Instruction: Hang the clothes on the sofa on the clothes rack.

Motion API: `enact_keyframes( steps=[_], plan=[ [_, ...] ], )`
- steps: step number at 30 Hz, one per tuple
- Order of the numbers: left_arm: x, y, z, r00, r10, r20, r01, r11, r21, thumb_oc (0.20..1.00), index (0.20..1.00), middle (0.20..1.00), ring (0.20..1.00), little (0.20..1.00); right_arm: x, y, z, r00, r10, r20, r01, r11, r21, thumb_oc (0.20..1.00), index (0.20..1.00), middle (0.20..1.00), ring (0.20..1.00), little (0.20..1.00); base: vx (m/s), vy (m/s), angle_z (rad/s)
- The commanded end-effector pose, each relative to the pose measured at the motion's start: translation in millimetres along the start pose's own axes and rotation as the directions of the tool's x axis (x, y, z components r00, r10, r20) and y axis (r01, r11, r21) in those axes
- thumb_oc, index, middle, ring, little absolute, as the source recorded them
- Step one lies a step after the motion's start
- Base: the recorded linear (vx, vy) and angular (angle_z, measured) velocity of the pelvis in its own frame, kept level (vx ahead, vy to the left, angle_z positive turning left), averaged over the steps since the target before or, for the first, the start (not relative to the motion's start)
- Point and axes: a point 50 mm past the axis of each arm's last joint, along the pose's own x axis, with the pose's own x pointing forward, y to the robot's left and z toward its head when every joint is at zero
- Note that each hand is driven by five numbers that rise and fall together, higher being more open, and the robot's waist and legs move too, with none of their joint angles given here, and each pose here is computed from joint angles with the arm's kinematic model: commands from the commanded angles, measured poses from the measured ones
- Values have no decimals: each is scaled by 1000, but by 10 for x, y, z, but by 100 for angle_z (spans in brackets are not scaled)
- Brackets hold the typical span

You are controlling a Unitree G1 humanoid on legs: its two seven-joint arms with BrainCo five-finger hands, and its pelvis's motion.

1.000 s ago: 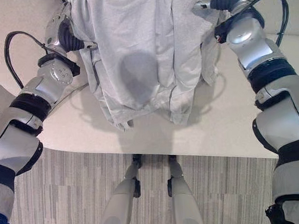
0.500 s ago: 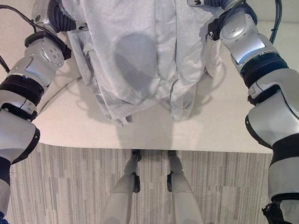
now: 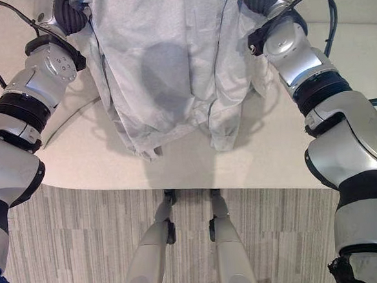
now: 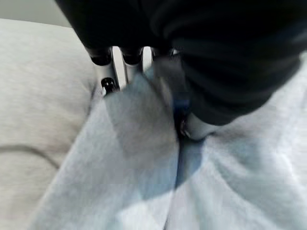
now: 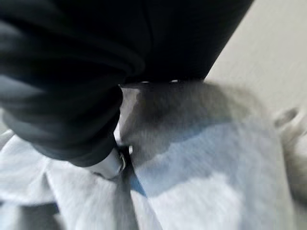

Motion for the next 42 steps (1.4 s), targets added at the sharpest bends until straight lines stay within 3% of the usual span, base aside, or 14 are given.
enact_keyframes(
  steps=[1,6,11,14,21,28,33,42],
  plan=[
    [131,322,211,986,144,85,-143,989,-24,200,200,200,200,200,-1,-171,124,988,-117,104,116,993,19,200,200,200,200,200,0,0,0],
    [73,353,179,973,212,95,-205,975,-81,200,200,200,200,200,-136,-269,211,959,-179,222,183,983,5,200,200,200,200,200,3,-4,-1],
    [-99,367,-12,948,312,64,-298,939,-170,200,200,200,200,200,-422,-612,254,873,-289,392,357,927,-112,200,200,200,200,200,37,-66,-7],
    [-237,436,-215,935,352,49,-340,925,-169,200,200,200,200,200,-596,-732,191,857,-288,427,389,905,-171,200,200,200,200,200,72,-101,-4],
    [-653,531,-798,936,351,-27,-352,931,-97,200,200,200,200,200,-958,-830,-52,903,-174,393,298,913,-280,200,200,200,200,200,89,-63,13],
    [-812,611,-927,932,361,-40,-363,928,-81,200,200,200,200,200,-996,-835,-192,939,-125,321,227,926,-301,200,200,200,200,200,54,-64,19],
    [-882,492,-928,941,333,-54,-337,936,-106,200,200,200,200,200,-1052,-921,-283,952,-121,280,220,910,-353,200,200,200,200,200,39,9,71],
    [-904,635,-990,932,360,-45,-362,931,-48,200,200,200,200,200,-953,-844,-253,948,-147,281,241,910,-337,200,200,200,200,200,39,101,44]
  ],
)
